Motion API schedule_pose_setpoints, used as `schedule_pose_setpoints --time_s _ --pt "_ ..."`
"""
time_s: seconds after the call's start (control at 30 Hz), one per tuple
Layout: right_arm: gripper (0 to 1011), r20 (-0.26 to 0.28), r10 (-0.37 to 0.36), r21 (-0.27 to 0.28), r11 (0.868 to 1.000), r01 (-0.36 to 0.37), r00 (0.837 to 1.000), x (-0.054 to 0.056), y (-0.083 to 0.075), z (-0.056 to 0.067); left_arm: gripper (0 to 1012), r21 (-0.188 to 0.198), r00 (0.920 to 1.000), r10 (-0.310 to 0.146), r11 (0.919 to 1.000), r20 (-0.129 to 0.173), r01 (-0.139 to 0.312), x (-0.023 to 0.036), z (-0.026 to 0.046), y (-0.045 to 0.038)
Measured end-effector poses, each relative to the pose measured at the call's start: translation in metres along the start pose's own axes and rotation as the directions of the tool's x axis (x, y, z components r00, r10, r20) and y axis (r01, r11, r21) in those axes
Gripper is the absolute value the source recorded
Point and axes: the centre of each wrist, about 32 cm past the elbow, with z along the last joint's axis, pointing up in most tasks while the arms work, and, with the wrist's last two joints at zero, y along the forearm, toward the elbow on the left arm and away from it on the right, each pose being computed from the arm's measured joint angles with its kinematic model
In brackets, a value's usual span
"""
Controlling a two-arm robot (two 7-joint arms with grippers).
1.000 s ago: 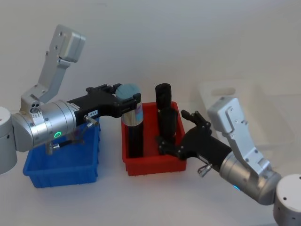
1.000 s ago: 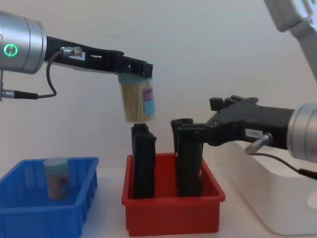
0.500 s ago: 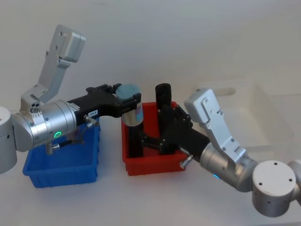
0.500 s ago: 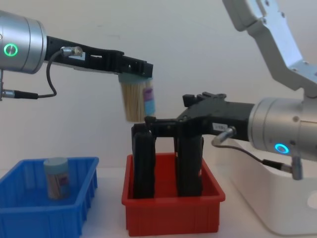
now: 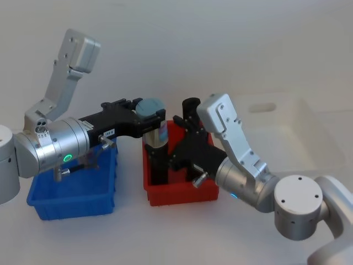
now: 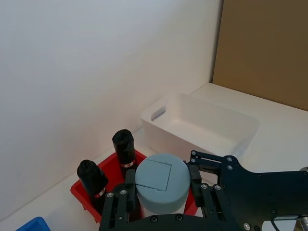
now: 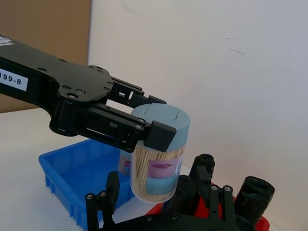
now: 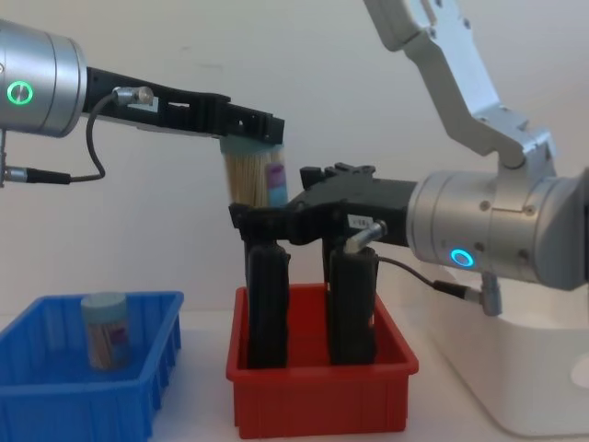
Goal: Pick the cotton swabs from the blue box and place them into the white box.
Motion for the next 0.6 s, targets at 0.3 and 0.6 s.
schedule_pose_setpoints --time_s 0.3,0.6 --pt "1002 -0.025 0.012 0.0 1.0 -0.012 1.0 0.0 0.014 0.001 664 0.0 1.0 0.0 1.0 0.0 0.0 0.0 0.0 0.0" --pt "885 -0.05 0.014 -0.009 1.0 -0.015 0.999 0.0 0.026 0.0 664 0.0 1.0 0.0 1.0 0.0 0.0 0.0 0.0 0.0"
